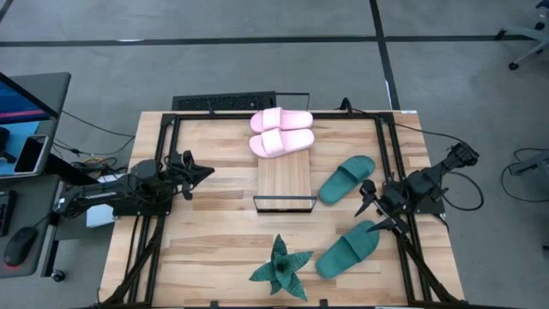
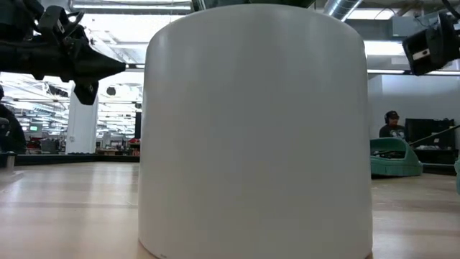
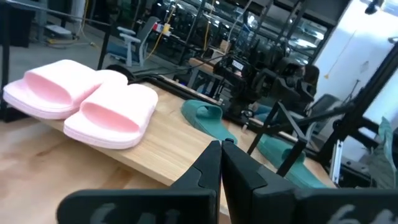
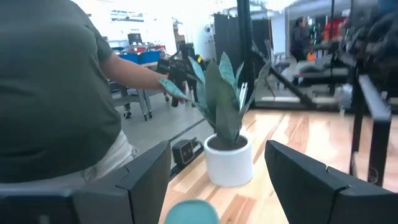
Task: Pick and place slides into the shelf
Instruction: Put the top green slipper on the shelf
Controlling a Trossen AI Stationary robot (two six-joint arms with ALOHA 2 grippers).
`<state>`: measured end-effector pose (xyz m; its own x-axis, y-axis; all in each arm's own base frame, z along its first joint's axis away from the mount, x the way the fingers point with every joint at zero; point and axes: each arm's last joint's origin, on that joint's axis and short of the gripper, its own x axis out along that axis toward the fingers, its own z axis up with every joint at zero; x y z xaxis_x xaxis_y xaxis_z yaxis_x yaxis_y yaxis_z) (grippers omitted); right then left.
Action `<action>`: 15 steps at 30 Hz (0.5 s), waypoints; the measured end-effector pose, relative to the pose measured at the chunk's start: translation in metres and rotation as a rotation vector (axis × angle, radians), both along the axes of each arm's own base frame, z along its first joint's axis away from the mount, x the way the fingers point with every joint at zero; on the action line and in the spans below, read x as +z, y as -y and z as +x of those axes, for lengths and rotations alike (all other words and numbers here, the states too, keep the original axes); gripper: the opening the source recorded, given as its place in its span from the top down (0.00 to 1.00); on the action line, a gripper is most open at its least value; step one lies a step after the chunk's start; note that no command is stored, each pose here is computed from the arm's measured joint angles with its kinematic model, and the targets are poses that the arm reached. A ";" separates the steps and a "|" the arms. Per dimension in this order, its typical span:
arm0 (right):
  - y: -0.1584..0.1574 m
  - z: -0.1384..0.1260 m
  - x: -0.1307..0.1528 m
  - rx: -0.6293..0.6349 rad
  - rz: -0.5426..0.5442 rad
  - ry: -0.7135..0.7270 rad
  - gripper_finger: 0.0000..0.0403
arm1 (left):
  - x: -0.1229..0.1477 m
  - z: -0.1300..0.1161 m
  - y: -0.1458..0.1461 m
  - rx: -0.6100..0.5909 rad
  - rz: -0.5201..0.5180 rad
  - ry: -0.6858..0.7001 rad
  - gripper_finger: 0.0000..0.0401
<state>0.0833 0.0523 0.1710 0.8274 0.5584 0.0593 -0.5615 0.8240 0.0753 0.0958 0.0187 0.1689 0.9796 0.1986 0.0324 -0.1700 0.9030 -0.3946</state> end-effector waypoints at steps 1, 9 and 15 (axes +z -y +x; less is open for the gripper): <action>0.000 0.000 0.002 -0.002 -0.015 0.029 0.37 | 0.000 0.000 0.000 -0.003 -0.001 0.000 1.00; 0.005 -0.003 0.025 -0.146 -0.124 0.389 0.37 | 0.000 0.000 0.000 -0.002 0.003 -0.001 1.00; 0.008 -0.008 0.039 -0.188 -0.040 0.517 0.37 | 0.000 0.000 0.000 -0.002 0.008 -0.002 1.00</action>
